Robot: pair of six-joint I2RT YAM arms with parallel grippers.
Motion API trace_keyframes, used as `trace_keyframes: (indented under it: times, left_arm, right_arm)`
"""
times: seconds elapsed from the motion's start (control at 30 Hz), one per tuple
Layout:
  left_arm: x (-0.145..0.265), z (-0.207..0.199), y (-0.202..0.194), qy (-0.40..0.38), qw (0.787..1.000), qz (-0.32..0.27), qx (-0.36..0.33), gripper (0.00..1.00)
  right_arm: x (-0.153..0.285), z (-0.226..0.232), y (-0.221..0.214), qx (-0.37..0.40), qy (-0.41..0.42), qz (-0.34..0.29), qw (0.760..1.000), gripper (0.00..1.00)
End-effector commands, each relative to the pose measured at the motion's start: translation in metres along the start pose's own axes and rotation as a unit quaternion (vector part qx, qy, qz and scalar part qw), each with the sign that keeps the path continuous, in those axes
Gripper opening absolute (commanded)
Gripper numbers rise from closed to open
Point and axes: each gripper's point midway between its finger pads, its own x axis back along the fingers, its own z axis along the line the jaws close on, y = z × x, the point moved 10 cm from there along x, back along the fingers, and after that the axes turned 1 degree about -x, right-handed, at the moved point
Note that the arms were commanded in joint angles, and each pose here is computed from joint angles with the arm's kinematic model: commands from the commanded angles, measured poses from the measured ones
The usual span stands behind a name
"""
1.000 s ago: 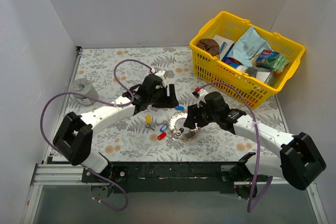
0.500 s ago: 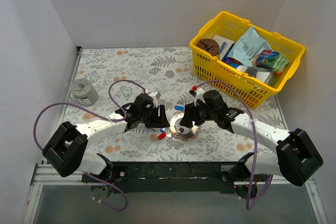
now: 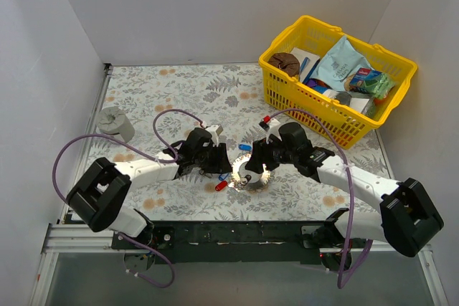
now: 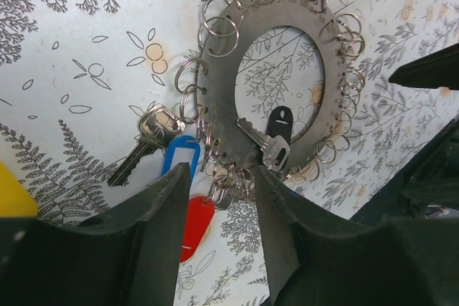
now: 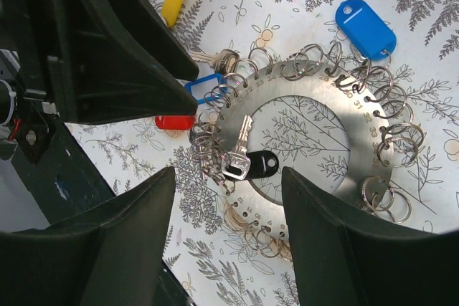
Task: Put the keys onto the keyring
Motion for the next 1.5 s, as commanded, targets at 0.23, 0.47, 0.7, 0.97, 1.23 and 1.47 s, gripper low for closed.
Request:
trace_keyframes:
  times: [0.23, 0.47, 0.7, 0.97, 1.23, 1.47]
  left_arm:
    - [-0.013, 0.008, -0.003, 0.0, 1.0, -0.003, -0.018, 0.29]
    - [-0.019, 0.013, -0.01, -0.002, 1.0, 0.016, -0.02, 0.21]
    - [-0.018, 0.014, -0.017, -0.012, 1.0, 0.019, -0.019, 0.08]
    - [-0.006, 0.01, -0.016, -0.028, 0.999, 0.007, -0.035, 0.0]
    - [0.014, -0.01, 0.004, -0.069, 0.995, -0.03, -0.071, 0.0]
    - [0.036, -0.032, 0.028, -0.096, 0.988, -0.061, -0.107, 0.0]
  right_arm:
    - [0.005, 0.006, 0.008, 0.004, 0.004, -0.025, 1.0, 0.68]
    - [0.005, 0.005, 0.007, 0.0, 0.001, -0.027, 1.0, 0.68]
    - [0.002, 0.003, 0.004, -0.001, 0.004, -0.027, 1.0, 0.68]
    - [0.001, 0.004, 0.005, 0.002, 0.011, -0.027, 1.0, 0.69]
    - [0.004, 0.008, 0.01, 0.02, 0.029, -0.038, 0.999, 0.69]
    - [0.012, 0.015, 0.012, 0.052, 0.065, -0.055, 0.995, 0.69]
